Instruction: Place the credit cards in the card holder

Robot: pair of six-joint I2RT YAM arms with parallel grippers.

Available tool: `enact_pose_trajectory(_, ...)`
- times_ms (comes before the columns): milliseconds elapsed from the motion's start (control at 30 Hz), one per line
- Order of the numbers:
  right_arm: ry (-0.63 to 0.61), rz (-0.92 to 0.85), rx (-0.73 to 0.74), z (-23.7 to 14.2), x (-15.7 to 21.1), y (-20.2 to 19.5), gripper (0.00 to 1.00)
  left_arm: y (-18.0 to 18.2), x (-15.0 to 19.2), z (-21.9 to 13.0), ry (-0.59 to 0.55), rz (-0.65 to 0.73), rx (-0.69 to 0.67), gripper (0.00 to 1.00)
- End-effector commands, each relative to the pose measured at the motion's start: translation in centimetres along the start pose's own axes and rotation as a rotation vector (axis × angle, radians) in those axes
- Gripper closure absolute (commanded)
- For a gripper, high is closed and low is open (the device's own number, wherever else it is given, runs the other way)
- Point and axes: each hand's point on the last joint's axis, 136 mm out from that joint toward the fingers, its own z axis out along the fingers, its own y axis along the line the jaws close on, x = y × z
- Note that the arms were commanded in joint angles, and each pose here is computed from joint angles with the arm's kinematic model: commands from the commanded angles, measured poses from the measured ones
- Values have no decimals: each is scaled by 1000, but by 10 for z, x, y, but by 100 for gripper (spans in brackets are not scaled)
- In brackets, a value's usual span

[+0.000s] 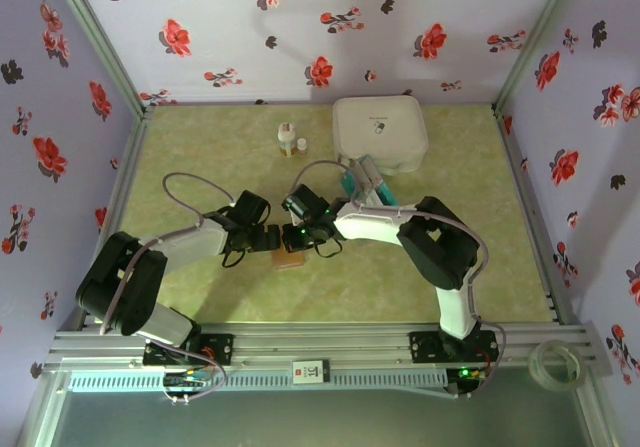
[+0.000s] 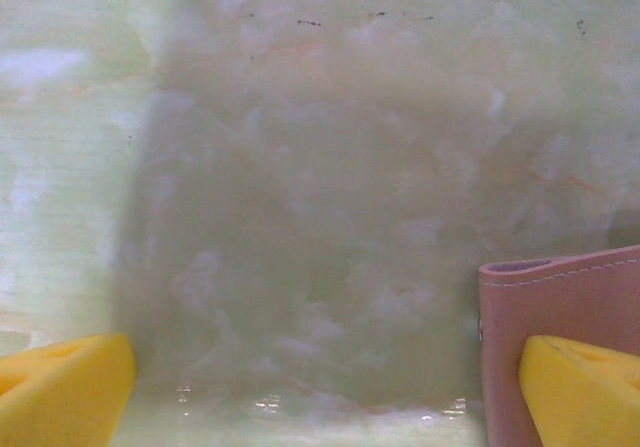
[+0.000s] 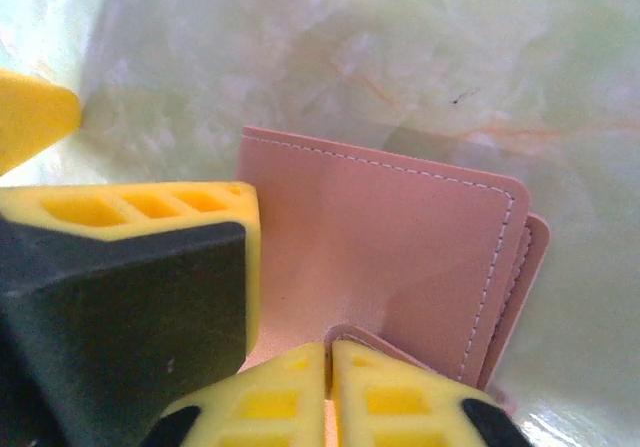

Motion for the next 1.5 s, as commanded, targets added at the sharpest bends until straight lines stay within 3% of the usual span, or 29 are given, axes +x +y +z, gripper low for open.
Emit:
enact_pose_trajectory(0, 60, 18, 49, 1, 8, -9, 82, 17, 14, 3, 58, -19, -53, 0)
enact_pose_trajectory(167, -28, -8, -2, -34, -23, 14, 61, 12, 0, -7, 28, -24, -24, 0)
enact_pose_trajectory(300, -120, -13, 2, -77, -37, 11, 49, 4, -10, -18, -2, -8, 14, 0)
enact_pose_trajectory(500, -258, 18, 74, -138, -39, -22, 32, -11, -27, -31, -54, -4, 85, 0)
enact_pose_trajectory(700, -471, 90, 199, -217, -38, -75, 1, -35, -60, -62, -148, 18, 163, 0)
enact_pose_trajectory(900, -728, 189, 426, -299, -27, -138, 1, -44, -105, -114, -326, 60, 199, 0)
enact_pose_trajectory(1133, -1028, 425, 799, -374, 13, -226, 1, -3, -142, -157, -637, 76, 37, 0)
enact_pose_trajectory(1267, -1056, 481, 892, -377, 22, -262, 1, 32, -150, -167, -762, 70, -74, 0)
enact_pose_trajectory(1467, -992, 584, 1036, -370, 30, -315, 1, 102, -150, -152, -759, -5, -248, 0)
